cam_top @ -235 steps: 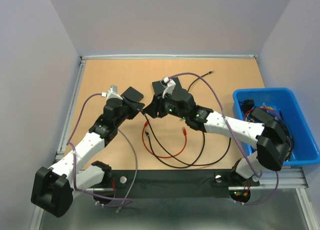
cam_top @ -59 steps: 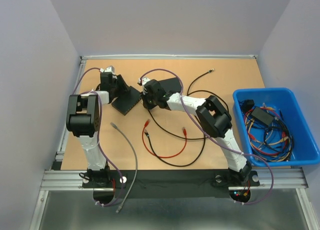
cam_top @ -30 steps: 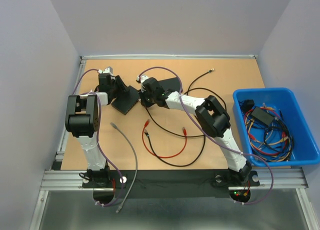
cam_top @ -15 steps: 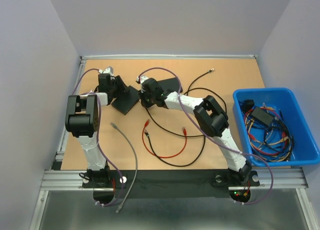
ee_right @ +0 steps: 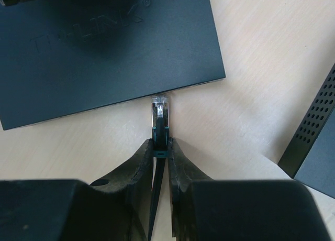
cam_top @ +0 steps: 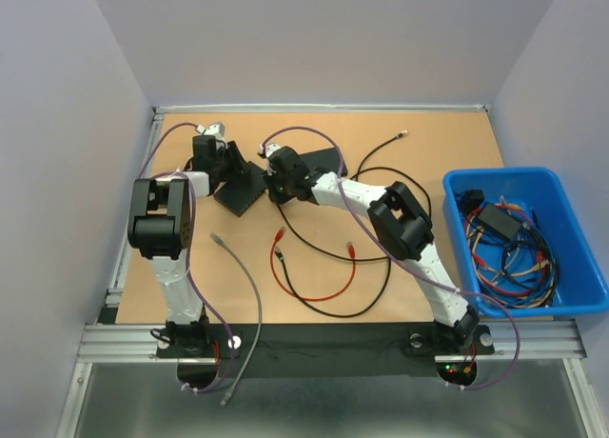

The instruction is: Insert the plug into the switch port

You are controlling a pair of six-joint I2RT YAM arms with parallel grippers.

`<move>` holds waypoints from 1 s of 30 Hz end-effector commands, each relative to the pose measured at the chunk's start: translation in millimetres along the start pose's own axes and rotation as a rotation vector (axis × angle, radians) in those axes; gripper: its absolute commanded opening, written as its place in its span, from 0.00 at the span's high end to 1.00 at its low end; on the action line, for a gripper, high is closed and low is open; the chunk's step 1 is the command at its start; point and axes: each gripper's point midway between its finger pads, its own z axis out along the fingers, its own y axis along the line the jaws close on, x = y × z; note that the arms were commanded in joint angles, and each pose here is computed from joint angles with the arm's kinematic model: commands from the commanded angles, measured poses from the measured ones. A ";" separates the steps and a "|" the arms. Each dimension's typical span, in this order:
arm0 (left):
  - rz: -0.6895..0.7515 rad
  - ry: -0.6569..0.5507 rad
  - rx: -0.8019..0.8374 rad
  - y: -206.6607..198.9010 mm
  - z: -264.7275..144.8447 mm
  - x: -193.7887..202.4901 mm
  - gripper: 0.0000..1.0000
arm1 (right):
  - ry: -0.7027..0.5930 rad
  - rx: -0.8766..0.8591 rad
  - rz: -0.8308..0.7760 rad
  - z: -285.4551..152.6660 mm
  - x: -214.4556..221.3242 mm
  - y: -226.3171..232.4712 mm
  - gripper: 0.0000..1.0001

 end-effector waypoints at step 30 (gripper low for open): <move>0.029 0.070 0.045 -20.7 1.7 14.2 0.44 | -0.104 -0.033 -0.031 -12.8 -45.4 42.6 1.00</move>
